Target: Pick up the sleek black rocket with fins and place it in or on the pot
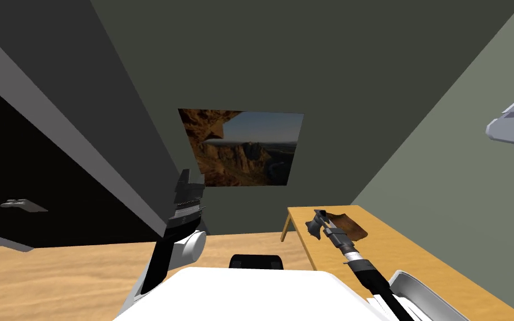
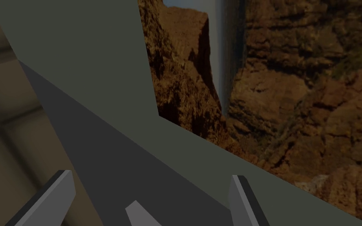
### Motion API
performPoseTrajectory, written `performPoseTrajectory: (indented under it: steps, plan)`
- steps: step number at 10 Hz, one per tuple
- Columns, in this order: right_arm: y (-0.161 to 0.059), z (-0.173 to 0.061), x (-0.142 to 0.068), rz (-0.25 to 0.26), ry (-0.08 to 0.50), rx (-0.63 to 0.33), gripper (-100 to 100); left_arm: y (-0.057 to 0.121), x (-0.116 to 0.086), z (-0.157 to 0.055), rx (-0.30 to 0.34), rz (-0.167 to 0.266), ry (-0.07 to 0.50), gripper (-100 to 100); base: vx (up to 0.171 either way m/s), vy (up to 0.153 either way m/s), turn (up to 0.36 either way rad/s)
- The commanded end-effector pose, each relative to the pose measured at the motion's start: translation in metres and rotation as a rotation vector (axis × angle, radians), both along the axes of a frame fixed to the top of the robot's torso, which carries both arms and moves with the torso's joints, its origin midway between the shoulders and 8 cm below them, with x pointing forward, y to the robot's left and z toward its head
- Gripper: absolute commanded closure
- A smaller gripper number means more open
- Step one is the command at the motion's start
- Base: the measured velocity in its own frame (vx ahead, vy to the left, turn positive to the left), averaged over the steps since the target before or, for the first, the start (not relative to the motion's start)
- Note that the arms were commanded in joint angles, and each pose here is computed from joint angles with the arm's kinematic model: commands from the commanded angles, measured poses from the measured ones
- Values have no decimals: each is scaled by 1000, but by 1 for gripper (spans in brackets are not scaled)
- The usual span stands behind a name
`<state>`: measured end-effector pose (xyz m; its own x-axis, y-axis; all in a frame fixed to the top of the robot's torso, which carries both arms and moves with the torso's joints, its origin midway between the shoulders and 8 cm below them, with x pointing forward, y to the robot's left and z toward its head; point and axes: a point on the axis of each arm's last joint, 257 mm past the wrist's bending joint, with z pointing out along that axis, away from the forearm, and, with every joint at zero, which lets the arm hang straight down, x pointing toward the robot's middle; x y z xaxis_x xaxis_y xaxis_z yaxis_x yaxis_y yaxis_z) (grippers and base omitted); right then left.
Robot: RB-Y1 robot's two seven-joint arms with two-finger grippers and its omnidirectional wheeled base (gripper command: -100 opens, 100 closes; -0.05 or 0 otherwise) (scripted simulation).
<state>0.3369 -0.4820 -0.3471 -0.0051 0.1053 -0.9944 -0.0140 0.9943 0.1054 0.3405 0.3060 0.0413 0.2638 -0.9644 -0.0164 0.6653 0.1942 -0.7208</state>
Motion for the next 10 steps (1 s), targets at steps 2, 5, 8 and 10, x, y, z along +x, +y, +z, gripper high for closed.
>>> performPoseTrajectory:
  steps: [2,5,8,10]
  plan:
    - [15,4,2,23,-10,5,100,0,0,0,0,0,0,0,44,-15,-118]
    - [31,5,3,54,-7,-10,100,0,0,0,0,0,0,0,51,-18,-148]
    - [45,8,4,81,-7,-31,100,0,0,0,0,0,0,0,53,-13,-153]
    - [58,8,8,129,0,-74,100,0,0,0,0,0,0,0,47,-12,-66]
